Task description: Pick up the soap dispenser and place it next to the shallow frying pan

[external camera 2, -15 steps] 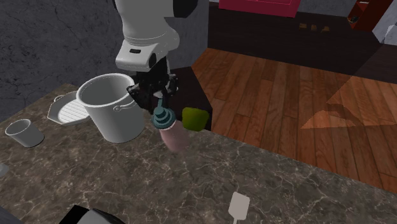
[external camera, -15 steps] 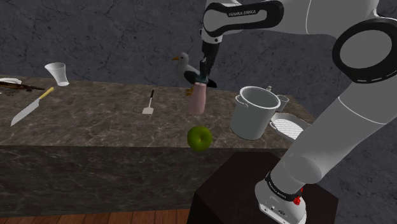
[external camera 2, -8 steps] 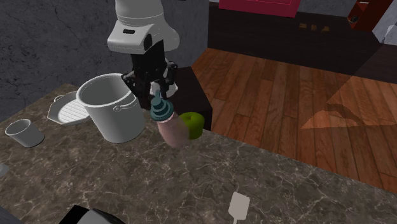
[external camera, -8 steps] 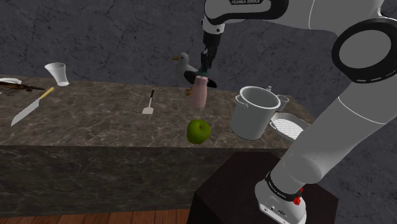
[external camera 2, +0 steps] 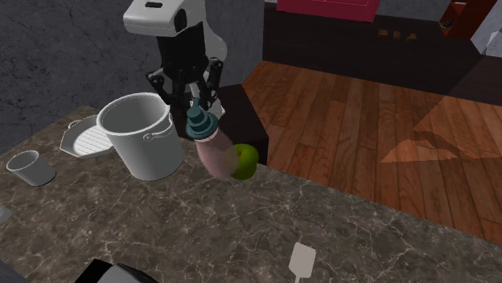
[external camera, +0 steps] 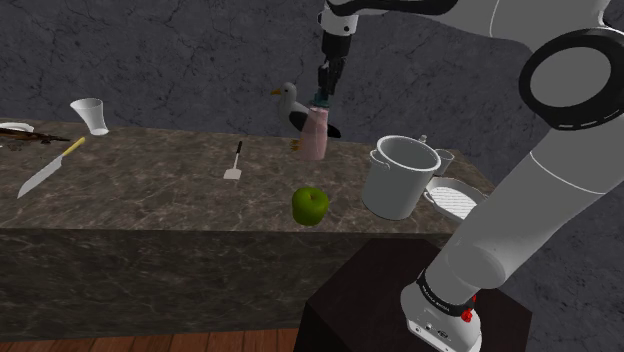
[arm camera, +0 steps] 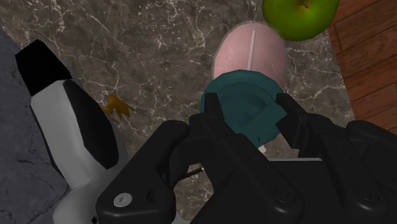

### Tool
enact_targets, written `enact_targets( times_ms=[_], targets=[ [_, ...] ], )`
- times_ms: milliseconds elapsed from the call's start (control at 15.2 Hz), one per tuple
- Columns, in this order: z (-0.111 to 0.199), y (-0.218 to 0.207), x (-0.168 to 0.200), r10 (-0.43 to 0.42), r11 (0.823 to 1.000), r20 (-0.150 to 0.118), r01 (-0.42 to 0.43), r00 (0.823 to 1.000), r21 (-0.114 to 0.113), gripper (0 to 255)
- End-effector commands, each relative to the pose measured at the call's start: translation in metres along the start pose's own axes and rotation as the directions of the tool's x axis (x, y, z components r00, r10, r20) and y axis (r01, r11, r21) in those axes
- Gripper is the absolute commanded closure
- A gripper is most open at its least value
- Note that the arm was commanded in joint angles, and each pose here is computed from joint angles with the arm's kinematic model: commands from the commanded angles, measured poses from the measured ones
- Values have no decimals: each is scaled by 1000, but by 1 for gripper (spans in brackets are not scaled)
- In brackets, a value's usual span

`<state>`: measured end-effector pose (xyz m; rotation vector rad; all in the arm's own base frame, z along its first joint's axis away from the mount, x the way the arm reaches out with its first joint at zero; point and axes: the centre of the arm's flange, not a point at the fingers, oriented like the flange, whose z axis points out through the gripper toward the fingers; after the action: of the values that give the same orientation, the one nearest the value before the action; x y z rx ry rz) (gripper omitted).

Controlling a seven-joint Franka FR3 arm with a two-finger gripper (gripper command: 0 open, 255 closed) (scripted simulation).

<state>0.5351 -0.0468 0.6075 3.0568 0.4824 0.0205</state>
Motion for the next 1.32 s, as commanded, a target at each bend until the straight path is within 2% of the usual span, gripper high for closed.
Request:
enact_targets(
  times_ms=[0,1254],
  targets=[
    [-11,0,1,0,1000,0,0,1000,0,255],
    [-111,5,1,0,1000,0,0,1000,0,255]
  ],
)
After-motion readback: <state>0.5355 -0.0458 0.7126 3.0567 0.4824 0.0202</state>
